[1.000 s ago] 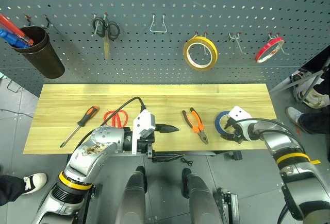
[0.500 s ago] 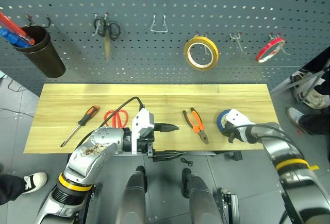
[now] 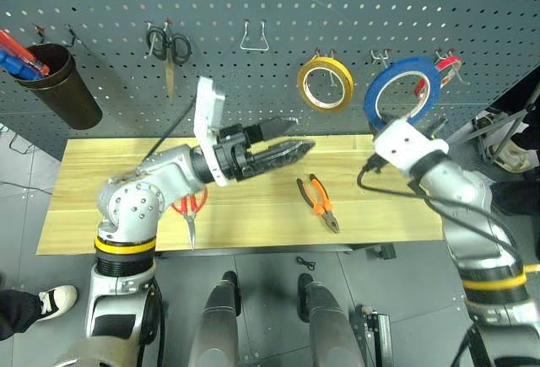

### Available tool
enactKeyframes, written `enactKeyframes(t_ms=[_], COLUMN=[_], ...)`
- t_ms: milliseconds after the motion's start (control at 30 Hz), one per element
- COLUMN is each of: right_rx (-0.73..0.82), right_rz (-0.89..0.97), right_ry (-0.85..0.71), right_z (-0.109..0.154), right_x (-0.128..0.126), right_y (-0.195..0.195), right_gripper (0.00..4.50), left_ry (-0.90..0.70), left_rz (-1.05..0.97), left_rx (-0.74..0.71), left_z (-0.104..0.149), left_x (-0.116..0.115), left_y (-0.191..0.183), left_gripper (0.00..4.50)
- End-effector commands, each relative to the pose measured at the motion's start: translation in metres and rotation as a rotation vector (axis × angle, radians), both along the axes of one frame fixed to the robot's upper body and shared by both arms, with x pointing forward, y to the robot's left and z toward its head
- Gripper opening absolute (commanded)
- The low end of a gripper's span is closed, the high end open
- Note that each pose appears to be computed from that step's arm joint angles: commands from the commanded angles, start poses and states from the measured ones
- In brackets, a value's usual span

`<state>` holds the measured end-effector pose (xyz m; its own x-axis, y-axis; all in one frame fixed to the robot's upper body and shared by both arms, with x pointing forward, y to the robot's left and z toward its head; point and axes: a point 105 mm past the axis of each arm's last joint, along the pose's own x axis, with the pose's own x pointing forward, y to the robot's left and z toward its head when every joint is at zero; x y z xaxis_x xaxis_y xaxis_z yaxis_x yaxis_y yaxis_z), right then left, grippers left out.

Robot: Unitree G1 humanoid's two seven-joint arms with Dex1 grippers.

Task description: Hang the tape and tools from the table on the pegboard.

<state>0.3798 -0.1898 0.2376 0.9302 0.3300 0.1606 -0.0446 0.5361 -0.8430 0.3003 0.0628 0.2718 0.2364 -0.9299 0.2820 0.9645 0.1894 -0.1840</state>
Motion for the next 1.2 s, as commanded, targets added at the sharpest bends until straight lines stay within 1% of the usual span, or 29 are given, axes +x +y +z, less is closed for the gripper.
enactKeyframes(t_ms=[33, 200, 267, 400, 467, 500, 533, 567, 633, 700, 733, 800, 833, 967, 1067, 1200], right_rx=[0.049, 0.118, 0.124, 0.132, 0.181, 0.213, 0.238, 0.267, 0.332, 0.393, 0.438, 0.469, 0.485, 0.513, 0.502, 0.491], right_rz=[-0.009, 0.021, 0.04, 0.012, -0.013, -0.027, -0.031, -0.023, 0.001, 0.022, 0.035, 0.073, 0.071, 0.006, -0.057, -0.091], right_ry=[-0.046, 0.052, 0.067, 0.083, 0.122, 0.158, 0.201, 0.265, 0.442, 0.593, 0.669, 0.825, 0.871, 0.985, 1.015, 1.035], right_z=[0.016, 0.005, 0.005, -0.002, -0.013, -0.023, -0.034, -0.047, -0.076, -0.095, -0.102, -0.114, -0.117, -0.126, -0.132, -0.137], right_x=[0.01, 0.024, 0.026, 0.024, 0.018, 0.014, 0.009, 0.003, -0.01, -0.02, -0.023, -0.029, -0.029, -0.019, -0.007, 0.003], right_y=[-0.009, -0.011, -0.01, -0.015, -0.021, -0.023, -0.023, -0.019, -0.006, 0.01, 0.02, 0.043, 0.049, 0.056, 0.055, 0.058], right_gripper=[0.45, 0.45, 1.53, 2.84, 3.51, 3.81, 4.2, 4.48, 4.48, 4.48, 4.48, 4.48, 4.48, 4.48, 4.48, 4.48], left_ry=[-0.044, -0.057, -0.071, -0.088, -0.082, -0.075, -0.065, -0.051, -0.011, 0.02, 0.038, 0.077, 0.092, 0.113, 0.11, 0.097], left_rz=[-0.015, -0.017, 0.003, 0.018, 0.029, 0.041, 0.054, 0.069, 0.099, 0.125, 0.136, 0.155, 0.161, 0.175, 0.209, 0.245], left_rx=[-0.007, -0.005, -0.025, -0.03, -0.007, 0.014, 0.038, 0.07, 0.133, 0.193, 0.228, 0.3, 0.325, 0.38, 0.378, 0.352], left_z=[0.01, 0.01, 0.014, 0.015, 0.008, 0.001, -0.007, -0.018, -0.042, -0.062, -0.073, -0.093, -0.1, -0.11, -0.108, -0.102], left_x=[-0.003, -0.006, -0.004, -0.003, -0.004, -0.003, -0.004, -0.004, -0.009, -0.014, -0.018, -0.029, -0.034, -0.047, -0.05, -0.052], left_y=[0.0, 0.001, 0.002, 0.003, 0.006, 0.008, 0.011, 0.015, 0.026, 0.037, 0.044, 0.059, 0.065, 0.077, 0.08, 0.078], left_gripper=[4.5, 4.5, 4.5, 4.5, 4.5, 4.5, 4.5, 4.5, 4.5, 4.5, 4.5, 4.5, 4.5, 4.5, 4.5, 4.5])
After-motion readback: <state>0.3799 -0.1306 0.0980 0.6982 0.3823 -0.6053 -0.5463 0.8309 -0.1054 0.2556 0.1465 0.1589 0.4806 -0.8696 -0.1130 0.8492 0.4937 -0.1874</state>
